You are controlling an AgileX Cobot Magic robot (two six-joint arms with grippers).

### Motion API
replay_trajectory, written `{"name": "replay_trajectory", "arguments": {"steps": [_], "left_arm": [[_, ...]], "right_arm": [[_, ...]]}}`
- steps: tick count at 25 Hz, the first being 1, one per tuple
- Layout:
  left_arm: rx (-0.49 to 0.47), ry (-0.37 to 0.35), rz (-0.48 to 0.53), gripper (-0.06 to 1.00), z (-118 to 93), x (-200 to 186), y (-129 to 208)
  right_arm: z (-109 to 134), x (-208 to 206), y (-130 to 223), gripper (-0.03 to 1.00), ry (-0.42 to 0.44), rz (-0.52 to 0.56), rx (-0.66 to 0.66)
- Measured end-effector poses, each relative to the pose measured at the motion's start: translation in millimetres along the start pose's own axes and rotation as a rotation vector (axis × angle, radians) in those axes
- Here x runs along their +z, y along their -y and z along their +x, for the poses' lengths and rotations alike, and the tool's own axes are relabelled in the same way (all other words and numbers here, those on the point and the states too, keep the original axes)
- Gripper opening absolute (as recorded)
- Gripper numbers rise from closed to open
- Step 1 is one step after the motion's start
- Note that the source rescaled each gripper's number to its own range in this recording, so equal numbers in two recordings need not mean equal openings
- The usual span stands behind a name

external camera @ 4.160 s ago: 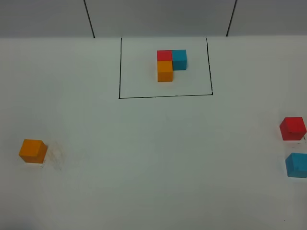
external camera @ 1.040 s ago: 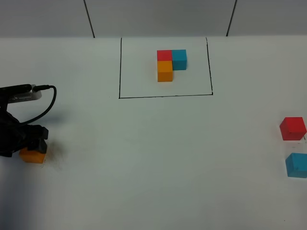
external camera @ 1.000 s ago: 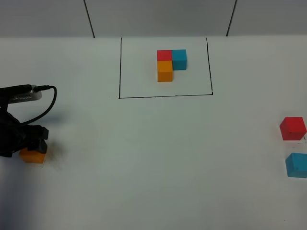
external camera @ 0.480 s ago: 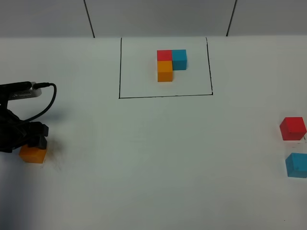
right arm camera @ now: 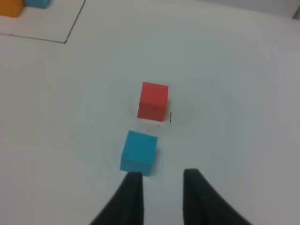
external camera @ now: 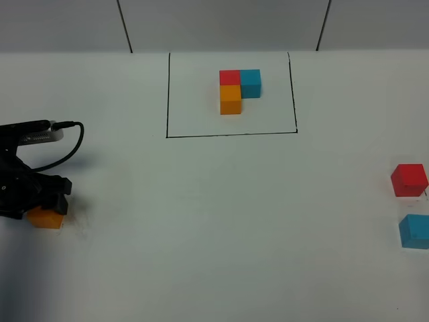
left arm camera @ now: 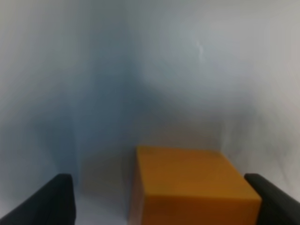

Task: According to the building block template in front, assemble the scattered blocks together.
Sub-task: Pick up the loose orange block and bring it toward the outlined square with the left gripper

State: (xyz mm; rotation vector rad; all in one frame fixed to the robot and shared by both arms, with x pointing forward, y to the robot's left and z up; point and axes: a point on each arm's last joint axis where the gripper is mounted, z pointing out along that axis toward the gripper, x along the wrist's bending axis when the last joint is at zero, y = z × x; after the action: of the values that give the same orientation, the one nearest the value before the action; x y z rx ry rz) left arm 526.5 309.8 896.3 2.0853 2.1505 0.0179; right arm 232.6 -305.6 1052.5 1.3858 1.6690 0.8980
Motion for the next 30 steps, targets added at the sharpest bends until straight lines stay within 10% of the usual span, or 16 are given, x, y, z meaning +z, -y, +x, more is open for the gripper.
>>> {"name": "replay_trajectory", "arguments": {"steps": [5, 12, 21, 30], "left_arm": [[-0.001, 0.001, 0.018, 0.00, 0.5, 4.9, -1.4], [0.197, -0.004, -0.072, 0.01, -20.4, -20.9, -38.0], [0.955, 0.081, -0.041, 0.01, -152.2, -74.5, -55.2], [1.395, 0.074, 0.011, 0.01, -253.1, -43.9, -1.3]], "right_arm": [[0.0, 0.0, 0.0, 0.00, 0.000, 0.000, 0.000], [0.0, 0.0, 0.0, 0.00, 0.000, 0.000, 0.000], [0.0, 0.0, 0.0, 0.00, 0.000, 0.000, 0.000], [0.0, 0.0, -0.1, 0.00, 0.000, -0.001, 0.000]]}}
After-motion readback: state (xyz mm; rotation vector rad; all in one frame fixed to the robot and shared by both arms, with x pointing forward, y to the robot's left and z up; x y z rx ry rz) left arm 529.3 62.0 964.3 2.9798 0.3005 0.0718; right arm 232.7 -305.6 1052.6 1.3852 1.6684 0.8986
